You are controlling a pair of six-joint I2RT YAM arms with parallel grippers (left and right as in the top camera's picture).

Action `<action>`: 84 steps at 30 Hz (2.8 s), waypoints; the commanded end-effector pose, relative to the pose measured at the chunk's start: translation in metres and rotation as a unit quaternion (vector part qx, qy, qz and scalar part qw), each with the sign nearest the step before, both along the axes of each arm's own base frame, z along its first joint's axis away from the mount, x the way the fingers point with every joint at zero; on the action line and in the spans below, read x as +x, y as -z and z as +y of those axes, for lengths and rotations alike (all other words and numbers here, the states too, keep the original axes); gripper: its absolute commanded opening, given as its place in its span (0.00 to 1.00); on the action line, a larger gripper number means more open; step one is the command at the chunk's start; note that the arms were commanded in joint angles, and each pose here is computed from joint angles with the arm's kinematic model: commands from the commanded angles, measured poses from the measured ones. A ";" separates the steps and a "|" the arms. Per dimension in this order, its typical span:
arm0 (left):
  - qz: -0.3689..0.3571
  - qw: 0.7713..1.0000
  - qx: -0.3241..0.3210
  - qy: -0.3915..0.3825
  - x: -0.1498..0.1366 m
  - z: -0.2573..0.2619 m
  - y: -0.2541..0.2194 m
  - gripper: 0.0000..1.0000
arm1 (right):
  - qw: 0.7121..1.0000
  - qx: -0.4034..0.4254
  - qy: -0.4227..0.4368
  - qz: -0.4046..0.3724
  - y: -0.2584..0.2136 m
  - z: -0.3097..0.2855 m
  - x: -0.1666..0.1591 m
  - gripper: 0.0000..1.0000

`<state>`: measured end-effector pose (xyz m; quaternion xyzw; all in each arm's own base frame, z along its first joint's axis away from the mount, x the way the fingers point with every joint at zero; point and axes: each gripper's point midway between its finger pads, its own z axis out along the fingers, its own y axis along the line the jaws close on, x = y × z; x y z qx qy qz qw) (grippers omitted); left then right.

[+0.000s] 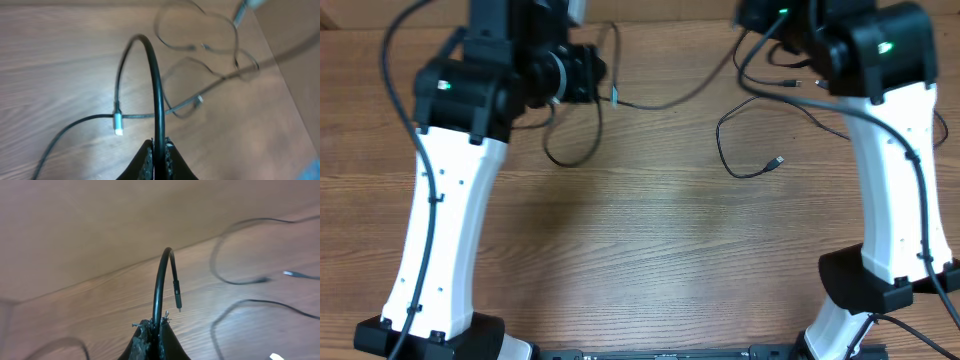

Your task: Untangle cables

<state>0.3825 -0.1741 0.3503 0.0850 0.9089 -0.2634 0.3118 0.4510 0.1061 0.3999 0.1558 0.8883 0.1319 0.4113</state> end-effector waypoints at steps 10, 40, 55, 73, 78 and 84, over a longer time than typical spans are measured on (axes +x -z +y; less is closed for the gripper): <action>-0.018 0.985 0.022 0.170 -0.052 -0.092 0.007 0.17 | 0.982 -0.015 0.160 0.096 0.021 -0.143 -0.044 0.04; 0.013 0.981 0.137 -0.138 0.015 0.014 0.037 0.91 | 0.983 0.019 0.123 0.138 0.033 -0.149 -0.061 0.04; 0.082 0.962 0.161 -0.204 0.008 0.079 0.055 1.00 | 0.908 -0.123 0.303 0.263 0.098 -0.257 -0.098 0.04; 0.071 0.964 0.155 -0.206 0.015 0.077 0.053 0.99 | 0.818 -0.074 0.429 0.377 0.185 -0.362 -0.172 0.09; 0.076 0.963 0.157 -0.205 0.013 0.078 0.054 1.00 | 0.811 -0.070 0.434 0.385 0.204 -0.369 -0.176 0.11; 0.075 0.963 0.157 -0.205 0.013 0.077 0.054 1.00 | 0.808 -0.066 0.432 0.395 0.218 -0.366 -0.178 0.10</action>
